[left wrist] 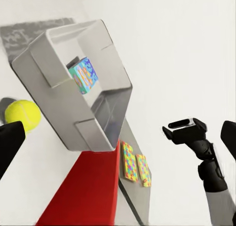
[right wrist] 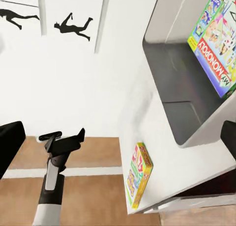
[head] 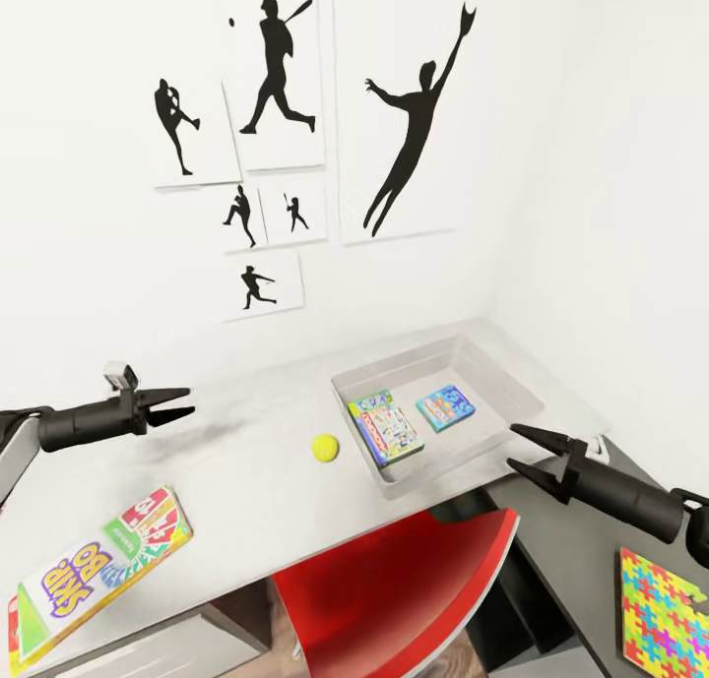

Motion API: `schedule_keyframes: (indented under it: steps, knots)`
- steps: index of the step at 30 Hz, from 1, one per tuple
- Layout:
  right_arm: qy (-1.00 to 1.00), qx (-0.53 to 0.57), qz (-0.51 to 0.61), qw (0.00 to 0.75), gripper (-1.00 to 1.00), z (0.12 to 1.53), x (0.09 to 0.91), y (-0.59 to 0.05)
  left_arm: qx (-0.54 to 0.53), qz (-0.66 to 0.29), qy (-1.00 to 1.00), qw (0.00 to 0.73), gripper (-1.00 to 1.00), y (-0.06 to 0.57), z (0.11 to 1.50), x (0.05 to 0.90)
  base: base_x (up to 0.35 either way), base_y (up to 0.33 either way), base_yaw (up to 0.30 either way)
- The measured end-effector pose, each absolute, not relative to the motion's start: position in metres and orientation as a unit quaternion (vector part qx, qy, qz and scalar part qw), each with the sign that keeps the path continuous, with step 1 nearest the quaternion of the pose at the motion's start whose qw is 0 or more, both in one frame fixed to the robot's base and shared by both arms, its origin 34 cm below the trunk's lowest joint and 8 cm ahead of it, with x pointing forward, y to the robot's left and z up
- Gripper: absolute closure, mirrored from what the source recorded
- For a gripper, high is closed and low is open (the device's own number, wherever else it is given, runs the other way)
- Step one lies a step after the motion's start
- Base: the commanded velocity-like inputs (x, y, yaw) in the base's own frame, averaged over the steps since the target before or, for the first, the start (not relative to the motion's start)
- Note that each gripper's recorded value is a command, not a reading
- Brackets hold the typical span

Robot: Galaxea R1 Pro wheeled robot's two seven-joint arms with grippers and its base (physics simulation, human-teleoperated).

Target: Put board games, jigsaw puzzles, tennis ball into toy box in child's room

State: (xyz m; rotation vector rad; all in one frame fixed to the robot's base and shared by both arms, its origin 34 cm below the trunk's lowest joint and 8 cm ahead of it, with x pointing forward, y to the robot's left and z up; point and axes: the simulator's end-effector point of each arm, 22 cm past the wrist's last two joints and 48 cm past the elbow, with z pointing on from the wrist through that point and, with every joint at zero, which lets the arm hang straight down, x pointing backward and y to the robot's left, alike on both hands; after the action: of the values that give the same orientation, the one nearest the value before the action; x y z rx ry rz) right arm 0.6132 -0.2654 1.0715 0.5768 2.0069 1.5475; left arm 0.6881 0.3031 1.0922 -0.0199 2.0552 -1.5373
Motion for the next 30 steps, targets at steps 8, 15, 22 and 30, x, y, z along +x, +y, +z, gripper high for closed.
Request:
schedule_keyframes:
  steps: [8,15,22,30]
  knots:
    - [0.745,0.208,0.571,0.275,-1.0,1.05,0.577,-0.273,-0.009,-0.618,0.741,0.261,-1.0,0.312,1.091,0.646,0.0,0.0,-0.026]
    - [0.742,0.169,0.562,0.325,-1.0,1.035,0.55,-0.27,-0.004,-0.657,0.712,0.248,-1.0,0.309,1.08,0.605,0.0,0.0,-0.031]
    - [0.73,0.083,0.553,0.393,-1.0,1.043,0.535,-0.263,0.0,-0.673,0.699,0.244,-1.0,0.307,1.065,0.576,0.0,0.0,-0.004]
    - [0.714,0.065,0.567,0.406,-1.0,1.044,0.527,-0.243,0.003,-0.671,0.698,0.251,-1.0,0.309,1.059,0.569,0.0,0.0,0.0]
